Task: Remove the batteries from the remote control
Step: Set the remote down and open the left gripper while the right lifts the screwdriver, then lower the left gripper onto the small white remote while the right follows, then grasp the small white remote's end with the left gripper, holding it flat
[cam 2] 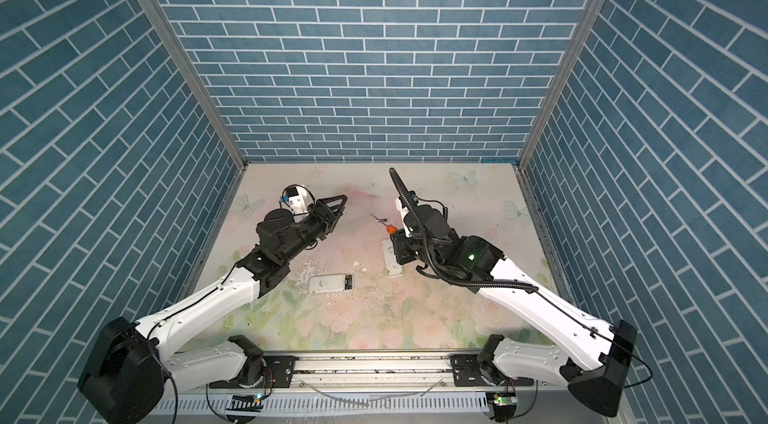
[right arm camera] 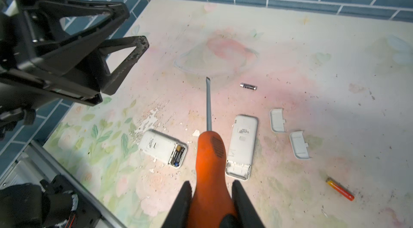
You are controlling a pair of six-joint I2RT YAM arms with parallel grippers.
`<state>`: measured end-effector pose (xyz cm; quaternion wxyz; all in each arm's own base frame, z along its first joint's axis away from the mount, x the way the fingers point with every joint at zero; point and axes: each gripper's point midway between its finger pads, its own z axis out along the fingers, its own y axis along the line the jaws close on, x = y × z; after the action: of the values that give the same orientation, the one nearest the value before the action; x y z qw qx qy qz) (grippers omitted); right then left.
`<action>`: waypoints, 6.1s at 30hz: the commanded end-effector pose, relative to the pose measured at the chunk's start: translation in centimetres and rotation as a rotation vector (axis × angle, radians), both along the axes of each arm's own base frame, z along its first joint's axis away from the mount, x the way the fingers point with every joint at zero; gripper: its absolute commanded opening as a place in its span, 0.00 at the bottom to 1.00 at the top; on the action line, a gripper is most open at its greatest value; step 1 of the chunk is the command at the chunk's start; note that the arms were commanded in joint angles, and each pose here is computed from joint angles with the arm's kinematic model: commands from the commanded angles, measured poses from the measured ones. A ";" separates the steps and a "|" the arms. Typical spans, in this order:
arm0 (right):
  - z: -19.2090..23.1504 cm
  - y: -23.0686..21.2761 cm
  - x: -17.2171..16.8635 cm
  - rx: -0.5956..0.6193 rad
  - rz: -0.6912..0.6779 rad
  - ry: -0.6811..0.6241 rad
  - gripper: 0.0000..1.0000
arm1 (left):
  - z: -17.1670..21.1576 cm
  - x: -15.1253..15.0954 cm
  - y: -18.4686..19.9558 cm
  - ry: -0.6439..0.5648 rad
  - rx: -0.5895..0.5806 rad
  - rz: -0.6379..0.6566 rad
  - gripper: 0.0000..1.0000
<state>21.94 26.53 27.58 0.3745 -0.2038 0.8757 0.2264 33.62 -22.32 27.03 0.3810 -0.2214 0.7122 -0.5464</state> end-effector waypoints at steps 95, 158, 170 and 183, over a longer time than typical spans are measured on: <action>-5.0 2.6 -4.4 -0.301 0.304 0.542 0.00 | -23.6 -14.1 4.7 0.456 1.112 -0.524 0.70; -5.8 1.3 -4.1 -0.350 0.295 0.536 0.00 | -24.1 -14.4 -1.3 0.079 1.227 -0.851 0.46; -8.6 -1.7 -5.4 -0.445 0.297 0.528 0.00 | -24.7 -14.2 -4.1 -0.030 1.227 -0.950 0.45; -10.6 -2.5 -4.3 -0.504 0.295 0.455 0.00 | -27.1 -14.9 -4.3 0.050 1.240 -1.025 0.51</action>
<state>17.35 24.49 17.12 0.0541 -0.3374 0.9341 0.1038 20.74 -27.95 2.25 0.1703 0.3638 0.9004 -0.1668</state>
